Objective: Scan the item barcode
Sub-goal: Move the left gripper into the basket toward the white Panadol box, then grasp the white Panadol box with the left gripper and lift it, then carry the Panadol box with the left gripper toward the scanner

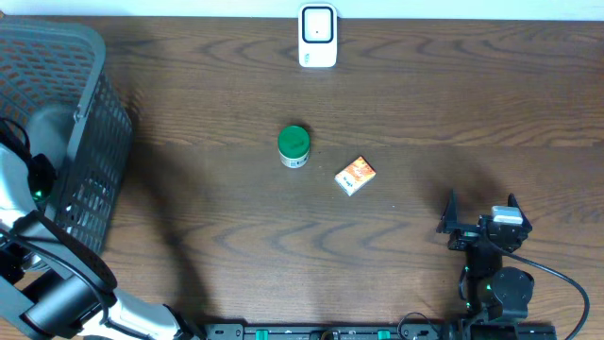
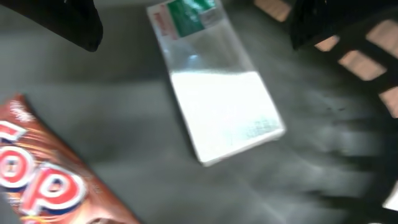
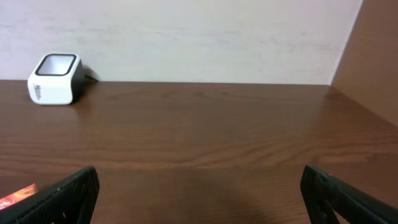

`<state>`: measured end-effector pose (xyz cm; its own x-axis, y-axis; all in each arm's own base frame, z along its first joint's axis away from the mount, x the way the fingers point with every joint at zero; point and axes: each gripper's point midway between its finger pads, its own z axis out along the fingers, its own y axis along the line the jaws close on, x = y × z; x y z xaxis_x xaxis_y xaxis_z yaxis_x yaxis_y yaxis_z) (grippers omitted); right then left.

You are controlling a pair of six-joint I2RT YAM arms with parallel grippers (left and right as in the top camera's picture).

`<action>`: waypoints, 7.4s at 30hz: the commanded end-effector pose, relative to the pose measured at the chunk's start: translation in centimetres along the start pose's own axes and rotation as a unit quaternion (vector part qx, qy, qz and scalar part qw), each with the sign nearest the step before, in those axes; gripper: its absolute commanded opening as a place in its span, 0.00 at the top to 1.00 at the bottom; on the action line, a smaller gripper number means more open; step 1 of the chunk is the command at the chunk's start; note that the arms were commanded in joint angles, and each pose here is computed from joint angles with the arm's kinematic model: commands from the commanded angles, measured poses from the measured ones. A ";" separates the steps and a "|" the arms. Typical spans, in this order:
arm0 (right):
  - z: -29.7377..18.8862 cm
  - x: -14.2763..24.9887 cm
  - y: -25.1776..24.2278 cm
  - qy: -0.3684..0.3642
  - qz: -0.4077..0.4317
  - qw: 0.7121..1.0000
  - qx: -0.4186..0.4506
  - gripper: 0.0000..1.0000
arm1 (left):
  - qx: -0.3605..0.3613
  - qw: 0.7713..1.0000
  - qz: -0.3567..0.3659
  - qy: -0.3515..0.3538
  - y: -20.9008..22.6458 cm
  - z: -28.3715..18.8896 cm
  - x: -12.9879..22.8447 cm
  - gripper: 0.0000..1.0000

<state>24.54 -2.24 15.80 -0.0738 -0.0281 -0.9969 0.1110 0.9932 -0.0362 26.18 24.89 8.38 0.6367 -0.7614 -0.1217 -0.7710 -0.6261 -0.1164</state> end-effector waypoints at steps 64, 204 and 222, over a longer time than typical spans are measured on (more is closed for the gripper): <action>0.0 0.0 0.3 -0.001 -0.004 1.000 -0.007 0.01 | -0.098 0.995 0.015 -0.014 1.6 7.1 0.7 0.18; 0.0 0.0 0.3 -0.001 -0.004 1.000 -0.007 0.01 | 0.216 0.775 0.536 0.254 15.8 -18.4 37.2 0.48; 0.0 0.0 0.3 -0.001 -0.004 1.000 -0.007 0.01 | 0.208 0.718 0.624 0.231 26.0 -17.2 42.4 0.47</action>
<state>24.54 -2.24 15.80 -0.0738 -0.0281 -0.9969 0.1110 0.9932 -0.0362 32.81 -26.06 16.40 -0.7102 -0.7040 0.0082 -0.6186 0.6184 -0.4847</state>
